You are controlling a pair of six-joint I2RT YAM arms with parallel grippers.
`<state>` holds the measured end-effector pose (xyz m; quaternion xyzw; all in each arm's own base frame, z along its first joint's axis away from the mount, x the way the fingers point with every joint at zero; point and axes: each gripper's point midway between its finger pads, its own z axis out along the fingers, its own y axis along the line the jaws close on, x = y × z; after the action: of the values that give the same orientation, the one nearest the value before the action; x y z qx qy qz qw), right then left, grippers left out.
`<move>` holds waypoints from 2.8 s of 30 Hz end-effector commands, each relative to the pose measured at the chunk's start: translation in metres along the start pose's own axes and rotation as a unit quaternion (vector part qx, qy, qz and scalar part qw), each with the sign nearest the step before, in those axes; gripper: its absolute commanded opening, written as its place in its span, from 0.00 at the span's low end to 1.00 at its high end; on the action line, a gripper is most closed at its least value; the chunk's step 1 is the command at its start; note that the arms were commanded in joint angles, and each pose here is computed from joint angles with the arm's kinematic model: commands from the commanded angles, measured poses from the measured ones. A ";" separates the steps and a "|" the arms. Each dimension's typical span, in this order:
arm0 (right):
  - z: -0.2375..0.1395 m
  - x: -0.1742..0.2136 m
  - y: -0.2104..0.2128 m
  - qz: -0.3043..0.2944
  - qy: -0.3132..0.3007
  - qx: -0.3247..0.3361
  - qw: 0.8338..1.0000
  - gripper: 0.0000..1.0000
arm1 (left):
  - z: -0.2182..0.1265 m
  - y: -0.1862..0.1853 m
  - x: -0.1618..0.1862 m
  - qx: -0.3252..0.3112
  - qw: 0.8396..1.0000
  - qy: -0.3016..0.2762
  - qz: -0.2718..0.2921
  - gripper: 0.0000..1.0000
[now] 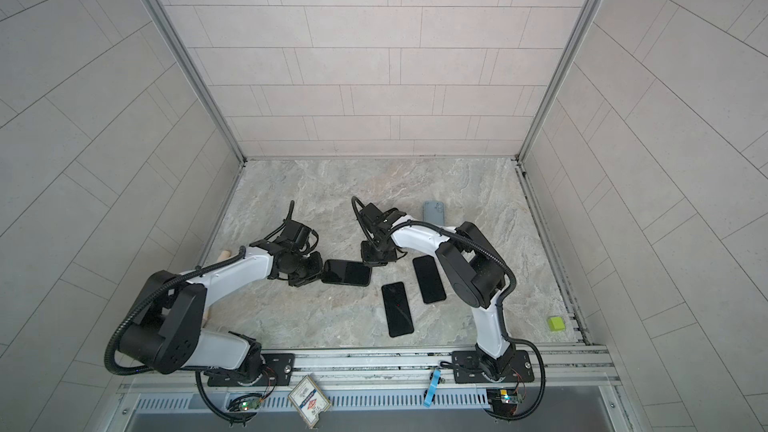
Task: Put the phone into the phone case
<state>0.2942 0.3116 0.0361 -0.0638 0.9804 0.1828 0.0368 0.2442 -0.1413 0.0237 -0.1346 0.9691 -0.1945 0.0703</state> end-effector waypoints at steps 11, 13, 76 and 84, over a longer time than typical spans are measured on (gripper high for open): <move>0.048 0.041 -0.027 0.018 0.068 0.060 0.996 0.11 | 0.011 0.008 0.008 -0.009 1.000 0.015 -0.003 0.13; 0.050 0.044 -0.028 0.016 0.070 0.062 0.995 0.11 | 0.011 0.008 0.009 -0.009 1.000 0.014 -0.004 0.13; 0.065 0.068 -0.038 -0.093 0.086 0.239 0.963 0.13 | 0.013 0.005 0.008 -0.007 1.000 0.016 -0.003 0.12; 0.090 0.086 -0.047 -0.052 0.116 0.207 0.970 0.12 | 0.013 0.007 0.009 -0.009 1.000 0.017 -0.002 0.12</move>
<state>0.2718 0.3274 0.0140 -0.1354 0.9880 0.0233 0.0707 0.2449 -0.1424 0.0241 -0.1353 0.9683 -0.1975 0.0706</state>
